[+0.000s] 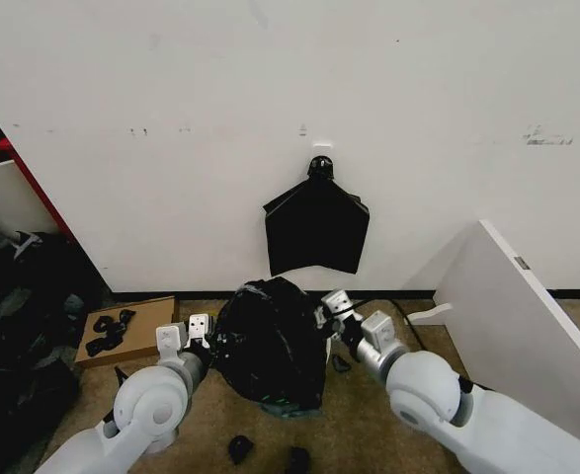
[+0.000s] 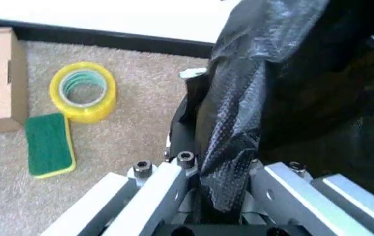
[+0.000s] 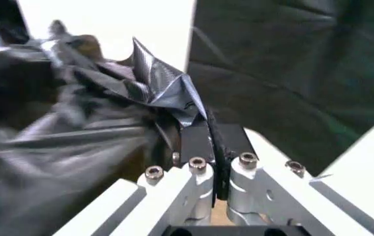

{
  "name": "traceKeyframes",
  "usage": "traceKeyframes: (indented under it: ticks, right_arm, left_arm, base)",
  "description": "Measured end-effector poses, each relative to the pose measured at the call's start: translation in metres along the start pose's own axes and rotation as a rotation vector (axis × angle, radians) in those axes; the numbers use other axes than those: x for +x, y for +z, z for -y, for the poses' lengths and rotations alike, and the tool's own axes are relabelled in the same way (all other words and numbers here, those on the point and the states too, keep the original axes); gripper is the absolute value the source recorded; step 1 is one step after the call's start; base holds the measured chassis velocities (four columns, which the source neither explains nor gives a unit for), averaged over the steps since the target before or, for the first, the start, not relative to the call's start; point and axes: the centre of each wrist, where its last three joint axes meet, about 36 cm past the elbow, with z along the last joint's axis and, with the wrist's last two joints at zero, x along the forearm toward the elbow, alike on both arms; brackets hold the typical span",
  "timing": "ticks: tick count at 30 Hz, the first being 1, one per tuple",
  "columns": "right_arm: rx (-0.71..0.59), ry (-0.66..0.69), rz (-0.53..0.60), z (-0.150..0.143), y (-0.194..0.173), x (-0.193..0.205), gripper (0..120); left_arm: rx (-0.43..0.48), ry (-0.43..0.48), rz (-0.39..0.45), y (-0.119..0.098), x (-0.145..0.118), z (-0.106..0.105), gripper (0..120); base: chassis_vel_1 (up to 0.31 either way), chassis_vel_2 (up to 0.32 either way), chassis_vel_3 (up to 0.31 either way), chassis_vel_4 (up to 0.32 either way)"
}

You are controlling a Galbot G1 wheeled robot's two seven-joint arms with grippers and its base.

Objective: Place the garbage bag over the trash bin.

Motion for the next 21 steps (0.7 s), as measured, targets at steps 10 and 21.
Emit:
traceKeyframes:
  ticks: [10,21]
  right_arm:
    - [0.034,0.055,-0.074,0.024,0.03,-0.015,0]
    - [0.043,0.014,-0.113,0.018,0.061,-0.009,0]
  left_arm:
    - [-0.012,0.017,0.087,-0.003,0.0,-0.006,1]
    - [0.141,0.029,0.13,-0.017,-0.007,-0.006,1]
  base:
    - [0.0,0.0,0.0,0.0]
    - [0.0,0.0,0.0,0.0]
